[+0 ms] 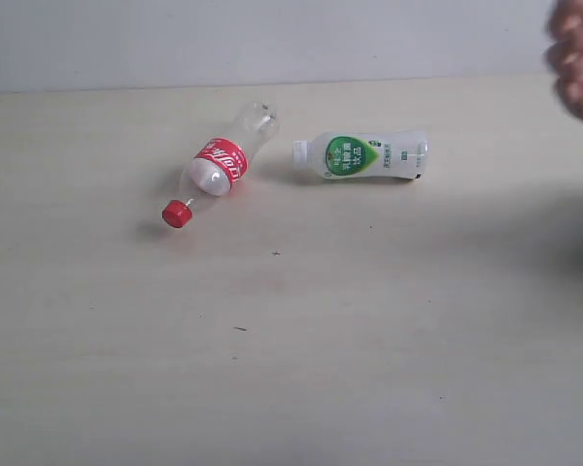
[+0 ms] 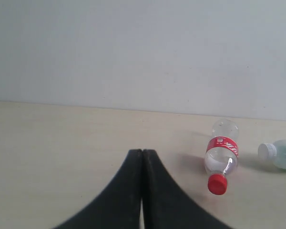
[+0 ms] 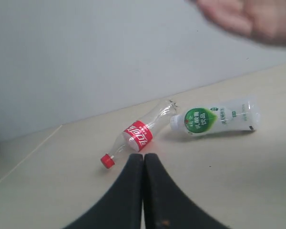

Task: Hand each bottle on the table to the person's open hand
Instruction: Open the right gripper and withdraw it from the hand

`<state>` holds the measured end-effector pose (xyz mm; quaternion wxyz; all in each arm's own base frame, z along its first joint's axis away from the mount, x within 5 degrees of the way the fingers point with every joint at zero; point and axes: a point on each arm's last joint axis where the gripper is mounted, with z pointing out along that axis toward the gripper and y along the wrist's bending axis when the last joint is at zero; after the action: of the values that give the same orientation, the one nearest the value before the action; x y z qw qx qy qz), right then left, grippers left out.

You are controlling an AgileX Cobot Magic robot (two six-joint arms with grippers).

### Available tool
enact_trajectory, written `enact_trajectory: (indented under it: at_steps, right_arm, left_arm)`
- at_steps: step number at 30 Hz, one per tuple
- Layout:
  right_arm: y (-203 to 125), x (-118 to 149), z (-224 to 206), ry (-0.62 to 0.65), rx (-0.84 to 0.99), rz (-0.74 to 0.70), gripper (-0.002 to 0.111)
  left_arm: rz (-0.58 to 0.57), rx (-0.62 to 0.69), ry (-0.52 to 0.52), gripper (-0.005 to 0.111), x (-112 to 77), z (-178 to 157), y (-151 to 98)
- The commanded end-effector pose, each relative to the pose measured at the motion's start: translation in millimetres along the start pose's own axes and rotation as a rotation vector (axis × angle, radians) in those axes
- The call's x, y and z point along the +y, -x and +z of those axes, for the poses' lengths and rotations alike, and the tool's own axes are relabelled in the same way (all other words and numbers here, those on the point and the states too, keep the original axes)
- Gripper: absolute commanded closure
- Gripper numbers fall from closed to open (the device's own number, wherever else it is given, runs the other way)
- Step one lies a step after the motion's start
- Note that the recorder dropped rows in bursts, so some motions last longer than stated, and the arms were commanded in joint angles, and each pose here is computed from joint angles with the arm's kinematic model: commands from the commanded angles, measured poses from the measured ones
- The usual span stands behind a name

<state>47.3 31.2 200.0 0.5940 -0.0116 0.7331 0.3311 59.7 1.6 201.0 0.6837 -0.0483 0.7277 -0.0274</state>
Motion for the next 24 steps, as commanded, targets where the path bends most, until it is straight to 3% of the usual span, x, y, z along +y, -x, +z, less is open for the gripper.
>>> enact_trajectory:
  at_steps: [1, 18, 22, 24]
  right_arm:
    - [-0.9, -1.8, -0.1, -0.011, -0.005, -0.122, 0.108]
    - [-1.2, -1.8, -0.1, -0.011, -0.001, -0.122, 0.108]
    - [-1.2, -1.8, -0.1, -0.011, -0.001, -0.122, 0.108]
    - [-1.2, -1.8, -0.1, -0.011, -0.001, -0.122, 0.108]
  left_arm:
    - [-0.002, -0.005, -0.001, 0.107, 0.0, -0.5, 0.1]
    - [-0.002, -0.005, -0.001, 0.107, 0.0, -0.5, 0.1]
    - [0.146, -0.036, 0.001, 0.107, -0.1, -0.6, 2.9]
    - [0.151, -0.036, 0.001, 0.107, -0.1, -0.6, 2.9]
